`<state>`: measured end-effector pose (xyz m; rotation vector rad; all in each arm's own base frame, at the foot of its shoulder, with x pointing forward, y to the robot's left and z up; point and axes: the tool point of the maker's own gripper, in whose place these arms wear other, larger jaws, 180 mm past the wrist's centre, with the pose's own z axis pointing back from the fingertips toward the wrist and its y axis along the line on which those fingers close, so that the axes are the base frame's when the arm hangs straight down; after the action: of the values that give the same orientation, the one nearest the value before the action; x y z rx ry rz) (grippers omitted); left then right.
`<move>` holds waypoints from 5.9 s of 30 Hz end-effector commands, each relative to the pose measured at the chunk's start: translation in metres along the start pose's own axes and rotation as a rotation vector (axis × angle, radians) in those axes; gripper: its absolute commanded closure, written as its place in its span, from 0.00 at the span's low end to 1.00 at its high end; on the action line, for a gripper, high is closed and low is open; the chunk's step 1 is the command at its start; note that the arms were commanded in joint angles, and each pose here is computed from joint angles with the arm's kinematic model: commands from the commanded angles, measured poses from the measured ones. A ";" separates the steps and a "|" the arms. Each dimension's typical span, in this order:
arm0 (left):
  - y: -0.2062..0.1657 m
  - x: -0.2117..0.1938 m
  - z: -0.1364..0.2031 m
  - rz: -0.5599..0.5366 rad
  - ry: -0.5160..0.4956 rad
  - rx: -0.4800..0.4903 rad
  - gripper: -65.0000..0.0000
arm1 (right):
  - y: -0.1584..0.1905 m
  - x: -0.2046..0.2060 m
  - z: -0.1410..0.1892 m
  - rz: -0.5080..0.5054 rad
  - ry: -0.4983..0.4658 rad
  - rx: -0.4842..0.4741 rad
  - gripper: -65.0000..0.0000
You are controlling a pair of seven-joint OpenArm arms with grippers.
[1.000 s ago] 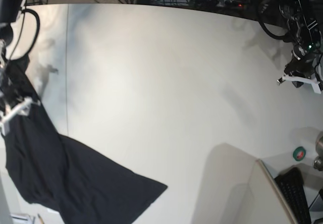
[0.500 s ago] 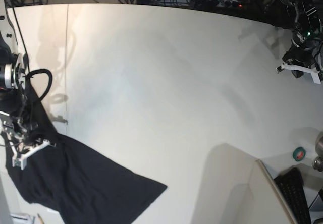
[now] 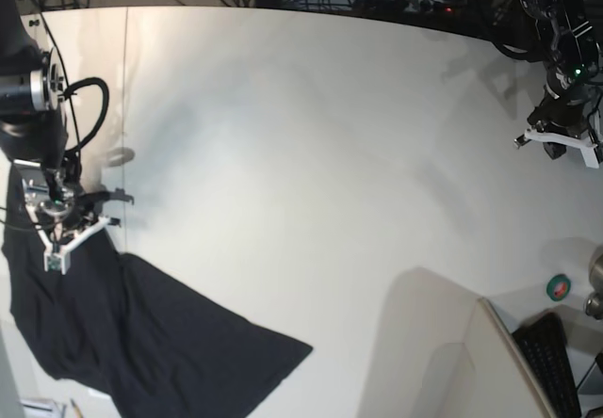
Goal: Layout the t-shirt on the table in an organized manner, then fold the t-shirt properly
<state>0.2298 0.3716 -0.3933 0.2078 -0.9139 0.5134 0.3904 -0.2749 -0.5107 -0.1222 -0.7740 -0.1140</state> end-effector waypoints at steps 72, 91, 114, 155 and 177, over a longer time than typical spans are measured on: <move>-0.171 -0.095 0.012 -0.075 0.164 -0.364 1.00 | 0.097 0.004 0.044 0.236 0.206 0.317 1.00; -0.154 -0.078 -0.030 -0.295 0.125 -0.254 1.00 | -0.043 -0.025 0.063 0.126 0.179 0.021 1.00; -0.094 -0.038 0.008 0.038 0.014 -0.173 0.89 | -0.054 0.045 0.097 0.110 -0.107 0.004 1.00; -0.128 -0.096 -0.057 0.178 0.272 -0.315 1.00 | -0.062 -0.083 0.105 -0.232 0.199 0.252 0.31; -0.127 -0.096 -0.057 0.175 0.273 -0.313 1.00 | -0.040 -0.121 0.111 -0.192 0.270 0.300 1.00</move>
<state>0.2920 0.2466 -0.4946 -0.2518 -0.7746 0.5435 0.2303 -0.2877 -0.5101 0.2670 -0.5756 -0.2185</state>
